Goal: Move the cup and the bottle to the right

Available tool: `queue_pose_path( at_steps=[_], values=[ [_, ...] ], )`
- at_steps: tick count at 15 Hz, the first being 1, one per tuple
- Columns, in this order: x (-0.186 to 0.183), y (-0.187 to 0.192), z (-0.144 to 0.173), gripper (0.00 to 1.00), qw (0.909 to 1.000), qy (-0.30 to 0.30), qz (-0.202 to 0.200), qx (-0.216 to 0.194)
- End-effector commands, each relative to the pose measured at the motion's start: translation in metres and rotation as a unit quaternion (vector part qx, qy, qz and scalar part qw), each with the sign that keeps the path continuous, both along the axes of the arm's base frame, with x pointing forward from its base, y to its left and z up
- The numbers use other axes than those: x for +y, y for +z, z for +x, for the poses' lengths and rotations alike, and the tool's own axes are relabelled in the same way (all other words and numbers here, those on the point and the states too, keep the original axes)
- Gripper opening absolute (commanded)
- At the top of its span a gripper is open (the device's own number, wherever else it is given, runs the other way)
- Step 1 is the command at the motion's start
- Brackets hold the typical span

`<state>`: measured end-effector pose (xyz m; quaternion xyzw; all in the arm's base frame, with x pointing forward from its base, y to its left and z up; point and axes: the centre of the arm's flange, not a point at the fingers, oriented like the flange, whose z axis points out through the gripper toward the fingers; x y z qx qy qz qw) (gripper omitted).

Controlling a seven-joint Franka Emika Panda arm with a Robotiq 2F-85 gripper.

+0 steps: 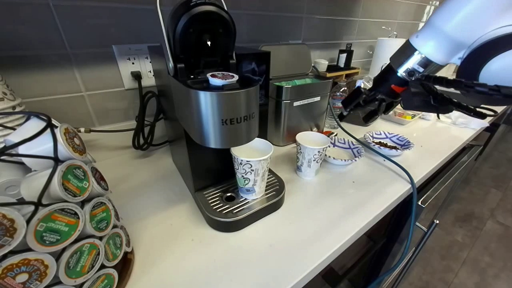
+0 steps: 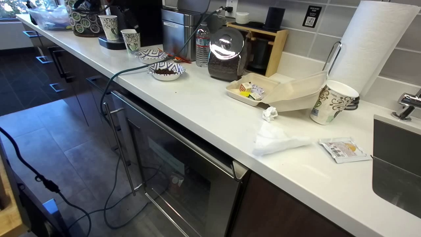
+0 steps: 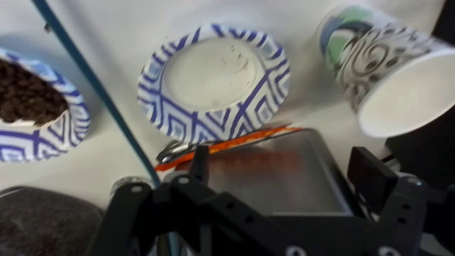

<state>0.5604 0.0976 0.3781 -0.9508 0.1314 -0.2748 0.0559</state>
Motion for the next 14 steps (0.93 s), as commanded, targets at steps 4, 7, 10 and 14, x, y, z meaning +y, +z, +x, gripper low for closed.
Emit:
queue_pose_path(
  at_steps=[4,7,10,14],
  values=[
    [0.047,0.021,0.020,1.00,0.9865,-0.108,-0.104,0.065],
    [0.091,0.007,-0.005,1.00,0.9745,-0.108,-0.119,0.157],
    [0.132,-0.003,-0.021,1.00,0.9743,-0.097,-0.079,0.187],
    [0.144,0.001,-0.012,1.00,0.9796,-0.106,-0.034,0.167]
  ],
)
